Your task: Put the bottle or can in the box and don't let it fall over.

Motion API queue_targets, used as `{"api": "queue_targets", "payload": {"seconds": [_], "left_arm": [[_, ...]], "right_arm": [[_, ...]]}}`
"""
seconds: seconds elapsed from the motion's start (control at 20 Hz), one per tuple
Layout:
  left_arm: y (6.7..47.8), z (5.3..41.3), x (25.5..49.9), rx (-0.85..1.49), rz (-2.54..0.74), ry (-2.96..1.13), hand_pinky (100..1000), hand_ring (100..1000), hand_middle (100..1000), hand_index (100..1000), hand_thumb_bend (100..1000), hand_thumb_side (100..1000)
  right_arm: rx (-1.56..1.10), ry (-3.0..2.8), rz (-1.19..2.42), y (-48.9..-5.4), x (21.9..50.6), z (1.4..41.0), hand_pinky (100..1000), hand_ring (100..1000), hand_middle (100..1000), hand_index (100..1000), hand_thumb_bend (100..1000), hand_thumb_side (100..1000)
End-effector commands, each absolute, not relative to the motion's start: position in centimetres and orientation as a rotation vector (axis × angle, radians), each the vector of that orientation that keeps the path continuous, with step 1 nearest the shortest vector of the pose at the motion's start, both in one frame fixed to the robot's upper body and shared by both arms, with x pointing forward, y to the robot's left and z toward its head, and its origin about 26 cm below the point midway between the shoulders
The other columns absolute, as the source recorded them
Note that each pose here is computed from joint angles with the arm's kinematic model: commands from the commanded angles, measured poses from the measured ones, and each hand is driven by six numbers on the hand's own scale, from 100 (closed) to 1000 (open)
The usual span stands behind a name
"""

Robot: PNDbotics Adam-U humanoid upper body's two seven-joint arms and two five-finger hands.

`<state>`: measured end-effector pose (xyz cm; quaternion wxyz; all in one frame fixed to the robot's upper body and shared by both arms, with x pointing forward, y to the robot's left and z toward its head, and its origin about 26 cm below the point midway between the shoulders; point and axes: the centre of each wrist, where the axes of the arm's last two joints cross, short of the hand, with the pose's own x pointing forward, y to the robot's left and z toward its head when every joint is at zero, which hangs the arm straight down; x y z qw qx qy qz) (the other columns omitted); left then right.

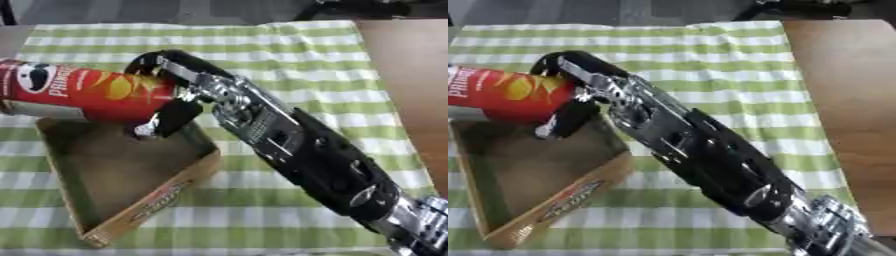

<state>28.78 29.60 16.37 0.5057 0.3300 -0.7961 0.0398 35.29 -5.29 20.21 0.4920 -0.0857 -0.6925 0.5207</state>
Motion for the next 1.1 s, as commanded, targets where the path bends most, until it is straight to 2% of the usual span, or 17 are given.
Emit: {"api": "queue_targets", "payload": {"seconds": [0.05, 0.15, 0.25, 0.3, 0.4, 0.45, 0.6, 0.65, 0.75, 1.1], "left_arm": [[29.8, 17.6, 28.7, 0.81, 0.087, -1.96, 547, 570, 620, 716, 100, 699], [29.7, 17.5, 28.7, 0.809, 0.087, -1.959, 546, 570, 620, 716, 100, 700], [29.8, 17.5, 28.7, 0.809, 0.087, -1.957, 546, 570, 620, 716, 100, 700], [29.8, 17.5, 28.7, 0.809, 0.088, -1.955, 546, 570, 620, 716, 100, 700], [29.8, 17.4, 28.7, 0.81, 0.088, -1.953, 546, 570, 620, 716, 100, 700], [29.8, 17.4, 28.7, 0.81, 0.089, -1.953, 546, 570, 620, 716, 100, 700], [29.8, 17.4, 28.7, 0.811, 0.089, -1.95, 546, 569, 620, 716, 100, 700], [29.8, 17.3, 28.7, 0.812, 0.089, -1.949, 545, 569, 620, 716, 100, 700], [29.8, 17.3, 28.7, 0.811, 0.09, -1.948, 545, 569, 620, 716, 100, 700], [29.9, 17.3, 28.6, 0.818, 0.091, -1.944, 545, 568, 619, 716, 100, 700]], "right_arm": [[-0.243, -1.72, 1.256, -4.6, 35.6, 20.5, 100, 416, 296, 558, 100, 100], [-0.256, -1.73, 1.238, -4.6, 35.8, 20.2, 100, 528, 413, 655, 100, 100], [-0.252, -1.742, 1.245, -4.6, 35.7, 20.1, 361, 725, 574, 766, 100, 100], [-0.245, -1.751, 1.265, -4.5, 35.6, 20.1, 538, 852, 697, 826, 100, 224], [-0.234, -1.761, 1.312, -4.6, 35.6, 20.2, 711, 981, 814, 899, 100, 421], [-0.233, -1.762, 1.33, -4.7, 35.6, 20.3, 751, 1000, 841, 916, 100, 456], [-0.245, -1.771, 1.346, -5.0, 35.7, 20.5, 793, 1000, 884, 949, 100, 567], [-0.248, -1.774, 1.346, -5.0, 35.8, 20.5, 792, 1000, 885, 950, 100, 570], [-0.248, -1.78, 1.347, -5.1, 35.8, 20.6, 791, 1000, 884, 947, 100, 570], [-0.26, -1.797, 1.292, -6.0, 35.7, 21.2, 740, 1000, 852, 932, 100, 476]]}}
